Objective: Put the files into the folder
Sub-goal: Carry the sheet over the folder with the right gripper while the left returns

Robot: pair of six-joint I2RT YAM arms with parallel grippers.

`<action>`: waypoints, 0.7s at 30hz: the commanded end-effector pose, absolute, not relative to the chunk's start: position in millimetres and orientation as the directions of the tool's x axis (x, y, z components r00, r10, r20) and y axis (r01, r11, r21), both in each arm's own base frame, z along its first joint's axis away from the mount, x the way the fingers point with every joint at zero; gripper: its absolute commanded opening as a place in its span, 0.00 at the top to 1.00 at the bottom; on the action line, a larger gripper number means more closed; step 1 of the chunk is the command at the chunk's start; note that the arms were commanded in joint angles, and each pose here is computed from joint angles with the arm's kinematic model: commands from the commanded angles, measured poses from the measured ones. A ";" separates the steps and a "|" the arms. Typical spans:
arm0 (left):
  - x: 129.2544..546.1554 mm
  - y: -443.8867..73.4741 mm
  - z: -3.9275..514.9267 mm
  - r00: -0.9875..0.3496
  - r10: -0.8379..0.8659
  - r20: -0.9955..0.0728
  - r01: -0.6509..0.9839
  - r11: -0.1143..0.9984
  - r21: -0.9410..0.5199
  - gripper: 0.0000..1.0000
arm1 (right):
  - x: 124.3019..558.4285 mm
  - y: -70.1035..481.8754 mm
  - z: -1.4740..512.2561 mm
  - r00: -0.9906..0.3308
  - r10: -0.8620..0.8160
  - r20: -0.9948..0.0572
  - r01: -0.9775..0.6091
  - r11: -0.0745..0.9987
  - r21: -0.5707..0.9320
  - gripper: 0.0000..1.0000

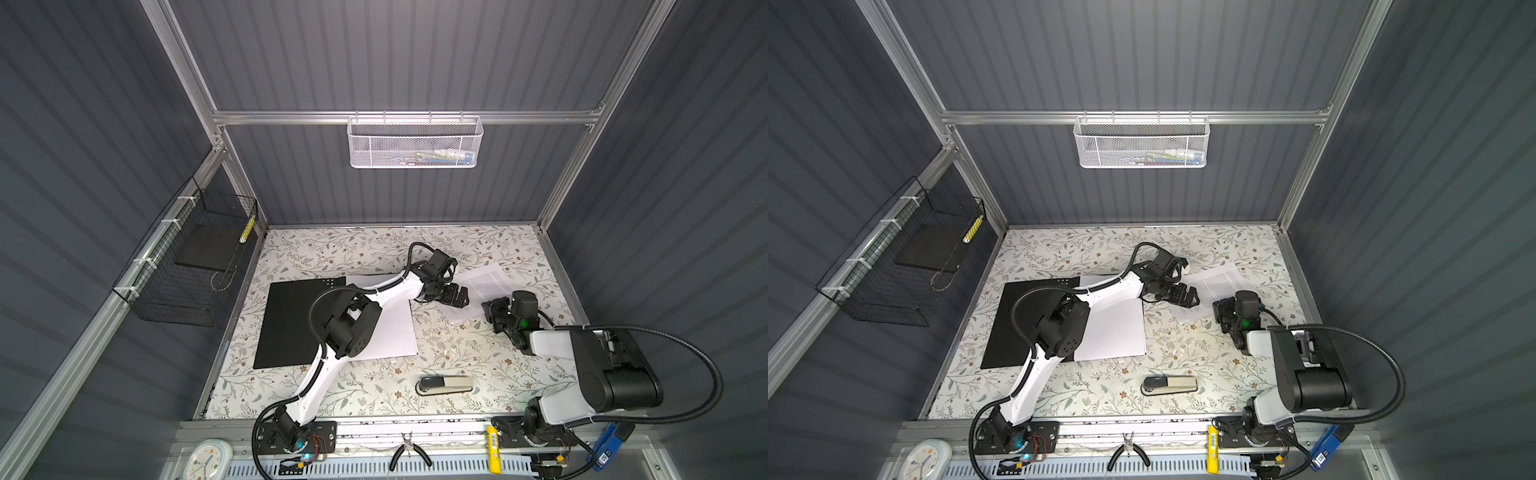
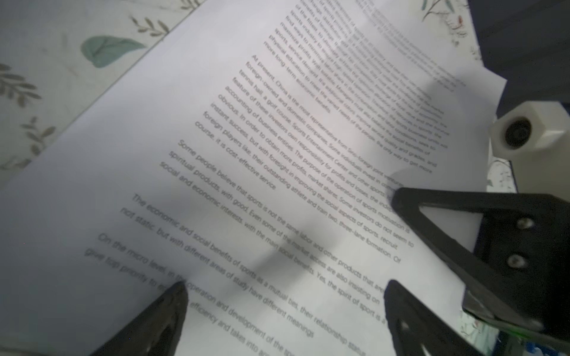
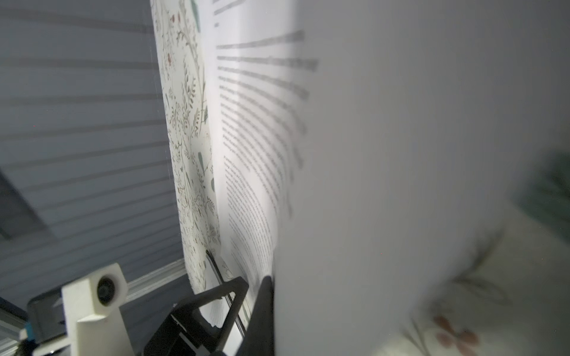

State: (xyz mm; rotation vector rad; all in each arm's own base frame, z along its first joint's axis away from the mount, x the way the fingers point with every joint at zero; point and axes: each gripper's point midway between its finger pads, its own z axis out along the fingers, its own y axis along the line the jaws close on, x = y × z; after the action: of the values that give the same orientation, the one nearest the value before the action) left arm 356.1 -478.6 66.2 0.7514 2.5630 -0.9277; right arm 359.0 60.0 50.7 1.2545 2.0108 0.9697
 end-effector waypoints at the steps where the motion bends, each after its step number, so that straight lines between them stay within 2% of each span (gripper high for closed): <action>1: 348.6 -482.9 186.4 -0.720 0.284 -0.633 0.673 0.509 -0.537 0.00 | 368.2 61.7 85.5 -0.500 0.827 -0.258 0.418 0.491 0.765 1.00; 3: 347.9 -467.5 228.0 -0.669 0.213 -0.712 0.696 0.517 -0.499 0.00 | 370.8 68.4 111.3 -0.577 0.738 -0.349 0.352 0.611 0.709 1.00; 7: 351.0 -405.9 272.4 -0.568 0.083 -0.819 0.643 0.666 -0.379 0.00 | 368.4 99.2 164.7 -0.740 0.462 -0.489 0.159 0.827 0.540 1.00; 10: 341.4 -360.6 284.9 -0.529 0.037 -0.848 0.584 0.741 -0.332 0.00 | 365.6 138.1 205.6 -0.795 0.262 -0.547 -0.024 0.887 0.461 1.00; 13: 325.8 -312.5 295.7 -0.483 0.042 -0.875 0.524 0.814 -0.250 0.00 | 359.8 196.0 239.2 -0.826 0.090 -0.556 -0.223 0.853 0.471 1.00; 17: 302.3 -242.7 302.9 -0.418 0.100 -0.903 0.426 0.900 -0.098 0.00 | 332.0 287.6 271.9 -0.817 -0.133 -0.561 -0.466 0.725 0.507 1.00; 21: 279.8 -187.3 299.0 -0.372 0.180 -0.911 0.348 0.937 0.043 0.00 | 310.8 342.5 290.2 -0.811 -0.191 -0.553 -0.556 0.545 0.627 1.00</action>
State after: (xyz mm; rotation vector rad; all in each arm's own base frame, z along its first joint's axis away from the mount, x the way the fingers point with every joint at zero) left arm 285.0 -232.7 309.6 0.3813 1.9522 -0.4344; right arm 340.7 325.2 294.4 -0.4664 2.3161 1.0202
